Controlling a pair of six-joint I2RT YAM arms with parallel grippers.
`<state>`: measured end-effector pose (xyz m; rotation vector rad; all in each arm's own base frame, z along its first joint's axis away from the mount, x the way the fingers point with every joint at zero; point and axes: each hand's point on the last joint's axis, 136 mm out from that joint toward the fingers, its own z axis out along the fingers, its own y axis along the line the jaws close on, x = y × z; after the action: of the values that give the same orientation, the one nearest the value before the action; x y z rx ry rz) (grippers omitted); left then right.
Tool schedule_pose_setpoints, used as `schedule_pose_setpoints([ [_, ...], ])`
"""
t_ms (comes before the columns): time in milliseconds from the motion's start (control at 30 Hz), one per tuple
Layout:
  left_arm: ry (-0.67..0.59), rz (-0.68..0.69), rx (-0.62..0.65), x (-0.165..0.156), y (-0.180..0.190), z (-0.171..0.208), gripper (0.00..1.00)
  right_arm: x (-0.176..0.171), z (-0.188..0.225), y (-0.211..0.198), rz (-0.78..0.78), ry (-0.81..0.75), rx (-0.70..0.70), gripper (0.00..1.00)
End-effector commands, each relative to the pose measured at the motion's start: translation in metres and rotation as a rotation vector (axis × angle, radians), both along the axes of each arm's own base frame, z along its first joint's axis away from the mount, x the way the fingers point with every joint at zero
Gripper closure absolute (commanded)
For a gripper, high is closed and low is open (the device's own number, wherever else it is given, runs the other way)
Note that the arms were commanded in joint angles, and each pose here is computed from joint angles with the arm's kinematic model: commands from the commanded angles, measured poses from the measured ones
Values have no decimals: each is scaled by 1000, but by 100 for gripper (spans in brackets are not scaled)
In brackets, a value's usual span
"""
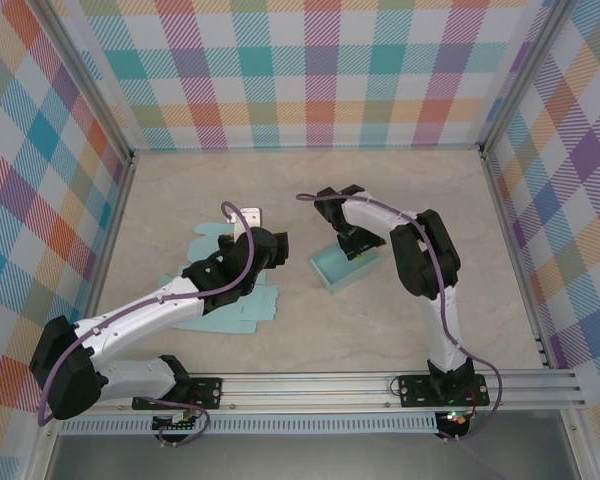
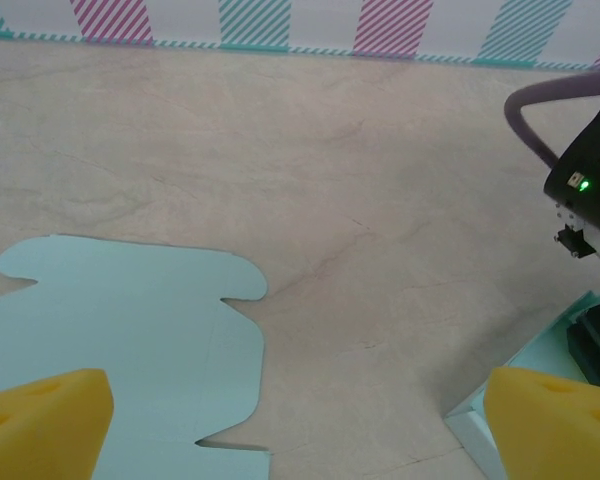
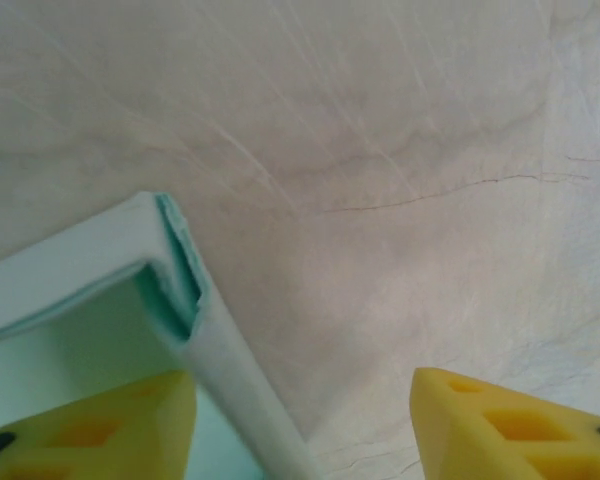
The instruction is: Fold the paper box
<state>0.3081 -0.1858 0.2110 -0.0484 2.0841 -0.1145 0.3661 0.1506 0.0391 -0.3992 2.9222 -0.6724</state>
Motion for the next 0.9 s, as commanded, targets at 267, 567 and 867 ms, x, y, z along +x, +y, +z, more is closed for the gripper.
schedule_pose_setpoints([
  [267,66,23,79,21,5,-23,6,3,123,17,18,-276,275,0],
  [567,146,-13,129,70,-18,-60,7,-43,218,-35,-118,-625,413,0],
  [867,255,-111,179,99,-61,-109,10,-124,183,-100,-400,-664,470,0],
])
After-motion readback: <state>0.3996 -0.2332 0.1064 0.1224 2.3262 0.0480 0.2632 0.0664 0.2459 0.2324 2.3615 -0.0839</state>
